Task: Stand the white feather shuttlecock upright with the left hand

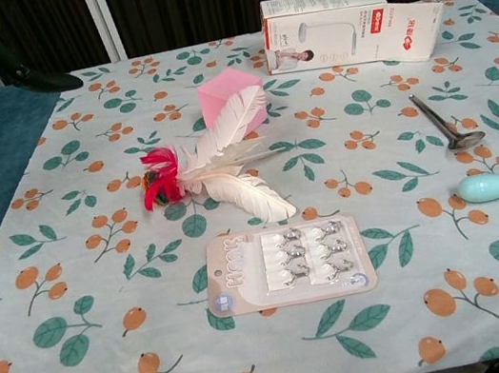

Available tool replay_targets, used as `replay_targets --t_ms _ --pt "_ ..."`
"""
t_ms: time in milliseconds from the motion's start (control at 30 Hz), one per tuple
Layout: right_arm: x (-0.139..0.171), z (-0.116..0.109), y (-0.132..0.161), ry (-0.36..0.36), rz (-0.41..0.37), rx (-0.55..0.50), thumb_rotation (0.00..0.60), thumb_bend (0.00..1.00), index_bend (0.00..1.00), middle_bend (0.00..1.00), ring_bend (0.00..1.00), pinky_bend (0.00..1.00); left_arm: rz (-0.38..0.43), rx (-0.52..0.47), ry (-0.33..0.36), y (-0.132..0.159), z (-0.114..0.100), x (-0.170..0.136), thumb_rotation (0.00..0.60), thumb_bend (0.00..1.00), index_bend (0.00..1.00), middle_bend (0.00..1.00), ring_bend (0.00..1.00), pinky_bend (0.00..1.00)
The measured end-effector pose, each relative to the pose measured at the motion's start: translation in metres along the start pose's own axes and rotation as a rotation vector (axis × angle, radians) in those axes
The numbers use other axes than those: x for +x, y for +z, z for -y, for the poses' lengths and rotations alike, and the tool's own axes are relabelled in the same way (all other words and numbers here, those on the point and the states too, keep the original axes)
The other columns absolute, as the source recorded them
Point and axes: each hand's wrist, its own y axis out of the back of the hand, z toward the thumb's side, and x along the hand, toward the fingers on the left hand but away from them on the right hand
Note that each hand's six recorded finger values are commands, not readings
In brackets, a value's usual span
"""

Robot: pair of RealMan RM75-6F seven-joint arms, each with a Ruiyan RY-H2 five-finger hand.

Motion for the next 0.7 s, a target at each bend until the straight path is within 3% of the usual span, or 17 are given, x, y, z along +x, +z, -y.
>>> replay_targets --t_ms 700 --pt "-0.001 0.0022 0.001 0.004 -0.004 0.002 0.6 0.19 0.0 0.08 0.03 0.14 -0.007 -0.004 0.014 -0.0008 -0.0042 -0.002 0.6 0.26 0.18 0.06 0.0 0.0"
